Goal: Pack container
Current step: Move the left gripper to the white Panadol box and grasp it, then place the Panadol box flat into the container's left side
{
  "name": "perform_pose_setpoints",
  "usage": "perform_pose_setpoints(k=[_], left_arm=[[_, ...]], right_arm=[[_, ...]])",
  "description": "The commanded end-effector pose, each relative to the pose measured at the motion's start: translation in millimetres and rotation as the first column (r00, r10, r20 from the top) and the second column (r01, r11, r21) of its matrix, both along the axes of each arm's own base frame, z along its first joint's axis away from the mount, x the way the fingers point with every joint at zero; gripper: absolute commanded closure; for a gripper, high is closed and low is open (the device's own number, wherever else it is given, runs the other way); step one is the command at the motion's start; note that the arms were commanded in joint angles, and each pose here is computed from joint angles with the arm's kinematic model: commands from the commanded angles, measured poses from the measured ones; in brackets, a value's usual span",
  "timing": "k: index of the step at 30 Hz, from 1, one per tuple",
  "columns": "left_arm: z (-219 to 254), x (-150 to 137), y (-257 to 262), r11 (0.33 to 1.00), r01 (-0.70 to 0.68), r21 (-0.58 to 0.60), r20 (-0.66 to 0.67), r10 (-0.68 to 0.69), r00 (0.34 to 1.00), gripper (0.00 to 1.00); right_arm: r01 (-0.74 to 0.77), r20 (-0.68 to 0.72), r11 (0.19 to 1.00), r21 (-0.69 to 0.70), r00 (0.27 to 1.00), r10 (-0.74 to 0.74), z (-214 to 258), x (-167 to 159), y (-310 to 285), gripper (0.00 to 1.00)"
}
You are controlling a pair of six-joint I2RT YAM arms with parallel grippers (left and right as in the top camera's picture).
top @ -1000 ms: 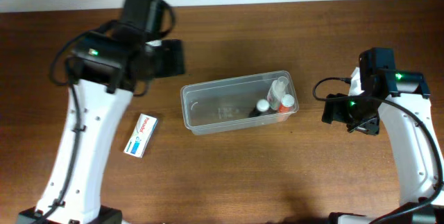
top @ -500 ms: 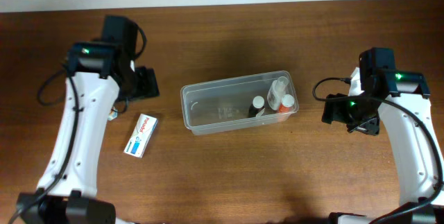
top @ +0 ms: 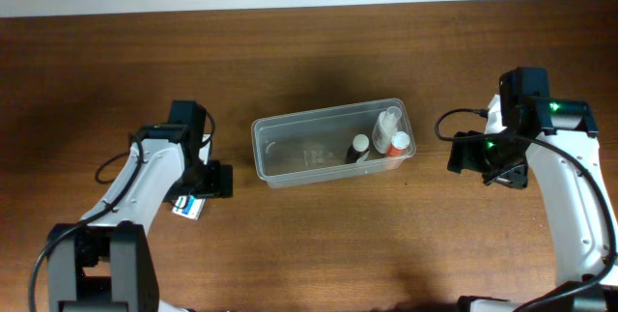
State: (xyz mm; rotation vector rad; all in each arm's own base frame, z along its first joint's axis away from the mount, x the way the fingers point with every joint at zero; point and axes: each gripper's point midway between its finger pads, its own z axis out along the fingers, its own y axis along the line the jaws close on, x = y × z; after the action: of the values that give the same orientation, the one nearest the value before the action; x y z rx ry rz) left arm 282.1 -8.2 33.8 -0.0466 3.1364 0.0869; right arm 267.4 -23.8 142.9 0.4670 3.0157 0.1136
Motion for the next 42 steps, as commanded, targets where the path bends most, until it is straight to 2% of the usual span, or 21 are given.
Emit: perform_pose_setpoints(k=[1,4,7,11,15,16,19,23,28,31,33,35,36,37,39,42], left_arm=[[-13.0,1.0,5.1,0.999,0.044,-0.015,-0.022,-0.045,0.999,0.01],[-20.0,3.4,5.4,0.999,0.039,-0.019,-0.028,-0.04,0.999,0.02],[-24.6,2.4,4.8,0.999,0.039,-0.023,-0.041,-0.04,0.998,0.1],[-30.3,2.6,4.8,0.999,0.038,-0.023,-0.041,-0.039,0.998,0.11],[-34.2,1.0,4.2,0.999,0.038,-0.027,-0.056,-0.039,0.998,0.43],[-34.6,0.8,4.2,0.999,0.038,-0.027,-0.057,-0.039,0.998,0.46],[-34.5,0.0,4.1,0.999,0.038,-0.028,-0.061,-0.039,0.997,0.48],[-34.5,-0.2,4.1,0.999,0.037,-0.028,-0.061,-0.038,0.997,0.59],[-20.4,-1.5,2.8,0.999,0.025,-0.035,-0.095,-0.028,0.995,0.63],[7.6,12.7,-3.4,0.998,0.021,-0.067,-0.083,-0.027,0.996,0.66],[39.7,35.2,-14.3,0.993,0.029,-0.115,-0.018,-0.032,0.999,0.67],[67.0,53.9,-23.4,0.991,0.062,-0.12,0.061,-0.055,0.997,0.67],[94.1,70.6,-36.6,0.985,0.128,-0.116,0.152,-0.11,0.982,0.67],[117.3,82.2,-52.5,0.971,0.218,-0.102,0.23,-0.19,0.954,0.67],[140.0,90.5,-75.7,0.937,0.34,-0.076,0.304,-0.303,0.903,0.68],[156.0,89.5,-118.8,0.828,0.561,-0.015,0.357,-0.52,0.776,0.67]], right_arm=[[-0.008,0.003,1.0,0.009,1.0,0.008,0.5,0.1,1.0,0.17],[-0.008,0.002,1.0,0.009,1.0,0.008,0.5,0.0,1.0,0.17],[-0.008,0.002,1.0,0.009,1.0,0.008,0.5,0.0,1.0,0.17],[-0.008,0.002,1.0,0.009,1.0,0.008,0.5,0.0,1.0,0.17],[-0.008,0.002,1.0,0.009,1.0,0.008,0.5,-0.1,1.0,0.17],[-0.008,0.002,1.0,0.009,1.0,0.008,0.5,0.0,1.0,0.17],[-0.008,0.002,1.0,0.009,1.0,0.008,0.5,0.0,1.0,0.17],[-0.008,0.002,1.0,0.008,1.0,0.008,0.5,0.0,0.9,0.17],[-0.008,0.002,1.0,0.008,1.0,0.008,0.5,0.0,0.9,0.17],[-0.008,0.003,1.0,0.009,1.0,0.008,0.5,0.1,1.0,0.17],[-0.008,0.003,1.0,0.009,1.0,0.008,0.5,0.1,1.0,0.17],[-0.008,0.003,1.0,0.009,1.0,0.008,0.5,0.1,1.0,0.17],[-0.008,0.003,1.0,0.009,1.0,0.008,0.5,0.1,1.0,0.17],[-0.008,0.002,1.0,0.009,1.0,0.008,0.5,0.0,1.0,0.17],[-0.008,0.003,1.0,0.009,1.0,0.008,0.5,0.1,1.0,0.17],[-0.008,0.003,1.0,0.008,1.0,0.008,0.5,0.1,0.9,0.17]])
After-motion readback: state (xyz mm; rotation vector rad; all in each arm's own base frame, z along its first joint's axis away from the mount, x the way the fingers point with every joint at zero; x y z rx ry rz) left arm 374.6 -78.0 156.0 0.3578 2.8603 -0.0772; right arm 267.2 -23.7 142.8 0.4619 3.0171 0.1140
